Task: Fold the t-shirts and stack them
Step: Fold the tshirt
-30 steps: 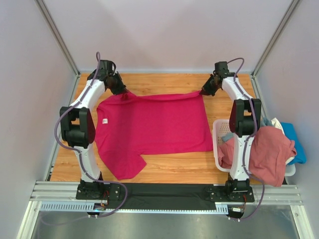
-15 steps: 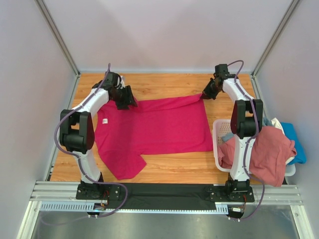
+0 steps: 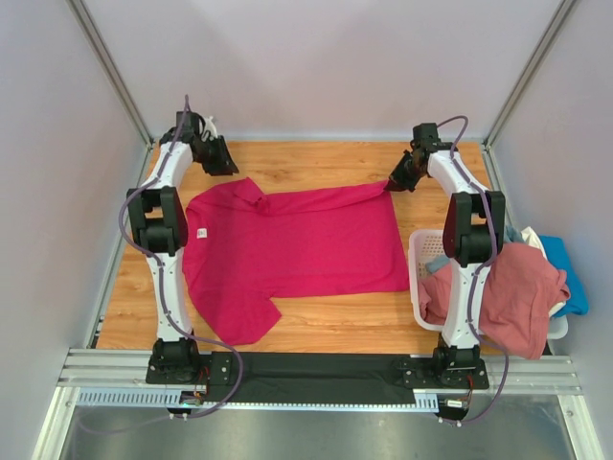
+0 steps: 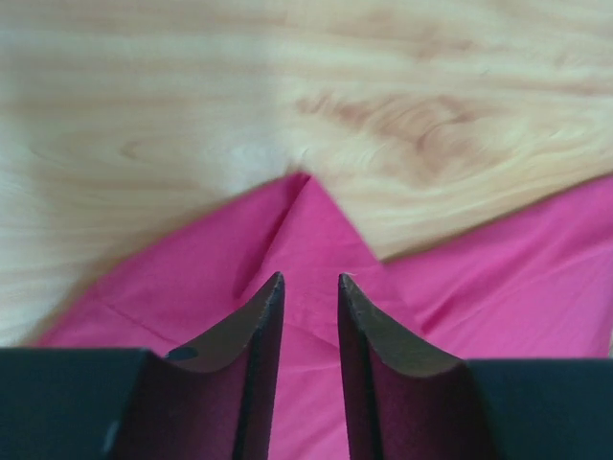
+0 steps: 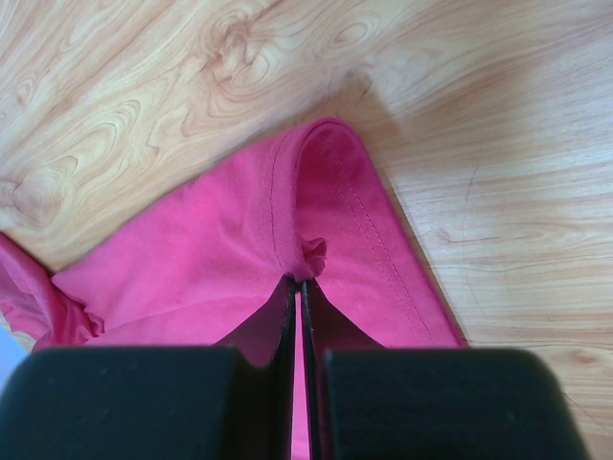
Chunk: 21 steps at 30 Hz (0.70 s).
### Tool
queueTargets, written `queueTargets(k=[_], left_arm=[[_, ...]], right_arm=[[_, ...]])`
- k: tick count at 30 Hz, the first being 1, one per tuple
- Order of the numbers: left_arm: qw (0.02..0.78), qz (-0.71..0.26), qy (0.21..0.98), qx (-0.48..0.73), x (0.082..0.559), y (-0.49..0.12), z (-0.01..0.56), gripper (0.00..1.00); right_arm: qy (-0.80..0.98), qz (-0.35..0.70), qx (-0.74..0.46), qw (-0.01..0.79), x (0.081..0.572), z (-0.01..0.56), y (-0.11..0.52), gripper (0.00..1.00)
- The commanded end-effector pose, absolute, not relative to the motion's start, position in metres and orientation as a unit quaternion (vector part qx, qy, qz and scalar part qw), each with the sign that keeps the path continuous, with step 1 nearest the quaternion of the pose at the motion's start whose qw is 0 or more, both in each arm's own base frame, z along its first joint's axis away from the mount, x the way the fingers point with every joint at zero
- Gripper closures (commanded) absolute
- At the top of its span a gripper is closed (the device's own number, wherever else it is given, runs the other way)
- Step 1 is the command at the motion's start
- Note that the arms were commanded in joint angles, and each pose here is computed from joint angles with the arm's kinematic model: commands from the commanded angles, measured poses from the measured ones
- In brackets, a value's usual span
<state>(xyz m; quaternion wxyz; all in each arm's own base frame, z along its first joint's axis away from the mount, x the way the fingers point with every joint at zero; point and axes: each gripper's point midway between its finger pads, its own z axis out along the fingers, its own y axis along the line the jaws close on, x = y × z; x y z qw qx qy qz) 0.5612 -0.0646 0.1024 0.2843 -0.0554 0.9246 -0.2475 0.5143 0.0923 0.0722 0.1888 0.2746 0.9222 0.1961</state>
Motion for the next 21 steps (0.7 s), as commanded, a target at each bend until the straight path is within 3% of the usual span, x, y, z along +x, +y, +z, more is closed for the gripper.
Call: queueTargets(k=[1,12,21], left_arm=[[0.246,-0.261,0.932,-0.043,0.544,-0.081,0.085,0.63],[0.229,-0.234,0.944,-0.045,0.535,-0.079,0.058,0.53],[0.277,-0.179,0.943,-0.046,0.539,-0.061,0.071,0.45]], right_arm=[[0.918,0.203,0.274,0.202,0.525,0.078,0.091,1.00],[0.918,0.206,0.277,0.194,0.525,0.071,0.092,1.00],[0.920,0.207,0.272,0.193,0.524,0.070,0.093,1.00]])
